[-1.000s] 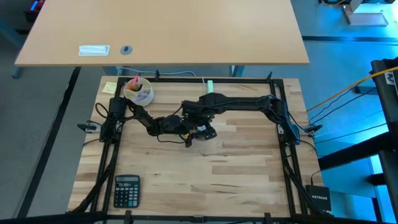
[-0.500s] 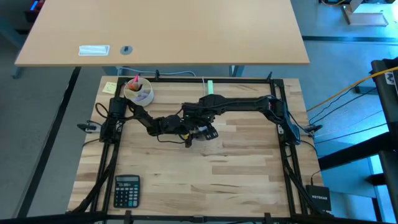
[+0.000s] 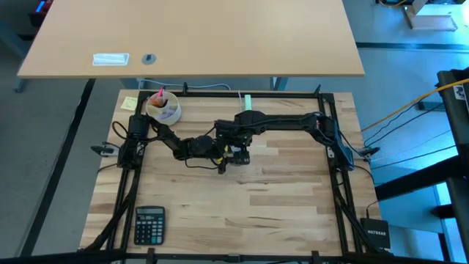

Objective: Screw lightbulb
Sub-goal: Insert the lightbulb into the lamp

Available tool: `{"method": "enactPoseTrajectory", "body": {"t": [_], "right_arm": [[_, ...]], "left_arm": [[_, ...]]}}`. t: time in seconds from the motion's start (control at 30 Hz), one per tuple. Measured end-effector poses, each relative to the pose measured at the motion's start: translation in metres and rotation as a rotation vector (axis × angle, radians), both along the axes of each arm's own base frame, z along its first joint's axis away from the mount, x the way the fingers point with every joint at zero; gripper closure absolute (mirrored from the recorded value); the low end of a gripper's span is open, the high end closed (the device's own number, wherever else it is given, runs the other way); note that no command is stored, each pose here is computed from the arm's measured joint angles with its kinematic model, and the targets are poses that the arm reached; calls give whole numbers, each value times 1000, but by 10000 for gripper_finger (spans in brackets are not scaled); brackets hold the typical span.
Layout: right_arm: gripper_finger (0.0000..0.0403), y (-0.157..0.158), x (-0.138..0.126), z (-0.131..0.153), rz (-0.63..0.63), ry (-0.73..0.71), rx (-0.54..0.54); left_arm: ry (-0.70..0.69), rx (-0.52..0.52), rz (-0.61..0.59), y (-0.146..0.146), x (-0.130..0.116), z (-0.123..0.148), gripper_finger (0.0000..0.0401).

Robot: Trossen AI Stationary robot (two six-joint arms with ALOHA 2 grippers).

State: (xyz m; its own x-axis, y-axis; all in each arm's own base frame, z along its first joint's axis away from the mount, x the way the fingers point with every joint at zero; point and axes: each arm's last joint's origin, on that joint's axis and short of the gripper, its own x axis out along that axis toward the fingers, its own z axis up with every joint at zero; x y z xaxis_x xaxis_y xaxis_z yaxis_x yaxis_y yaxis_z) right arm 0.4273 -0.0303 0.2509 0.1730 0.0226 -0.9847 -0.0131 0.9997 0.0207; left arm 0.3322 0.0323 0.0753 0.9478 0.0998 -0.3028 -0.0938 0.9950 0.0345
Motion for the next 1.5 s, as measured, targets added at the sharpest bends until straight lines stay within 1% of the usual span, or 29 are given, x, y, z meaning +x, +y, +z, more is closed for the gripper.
{"method": "enactPoseTrajectory", "body": {"t": [0.13, 0.37, 0.47, 0.57, 0.93, 1.03, 1.1, 1.17, 1.33, 1.37, 1.43, 1.5], "right_arm": [[127, 0, 0, 0, -141, 3, 27], [120, 1, 0, 0, -447, 21, 117], [123, 2, -1, 0, -537, 27, 136], [123, 1, 0, 0, -587, 30, 145], [121, -4, -4, 0, -637, 64, 148], [120, -4, -4, 0, -632, 58, 148], [113, -4, -4, 0, -597, 56, 139], [98, -4, -4, 0, -560, 50, 119], [34, -5, -4, 2, -486, 44, 89], [21, -5, -5, 3, -452, 47, 86], [8, -4, -5, 7, -343, 42, 93], [12, -3, -5, 13, -226, 32, 81]], "left_arm": [[0, 0, 0, 0, 0, 0, 213], [1, -3, -4, 0, 0, 0, 213], [1, -3, -5, 0, 0, 0, 213], [2, -3, -4, 0, 0, 0, 213], [15, -2, -2, 0, 0, -1, 213], [16, -2, -1, 0, 0, -1, 213], [16, -2, 0, 0, 0, -1, 213], [17, -1, 0, 0, 0, -2, 213], [18, 0, 1, 0, 0, -2, 213], [18, 0, 1, 0, 0, -2, 213], [18, 0, 2, 0, 0, -2, 213], [18, 1, 4, 0, 0, -2, 213]]}}
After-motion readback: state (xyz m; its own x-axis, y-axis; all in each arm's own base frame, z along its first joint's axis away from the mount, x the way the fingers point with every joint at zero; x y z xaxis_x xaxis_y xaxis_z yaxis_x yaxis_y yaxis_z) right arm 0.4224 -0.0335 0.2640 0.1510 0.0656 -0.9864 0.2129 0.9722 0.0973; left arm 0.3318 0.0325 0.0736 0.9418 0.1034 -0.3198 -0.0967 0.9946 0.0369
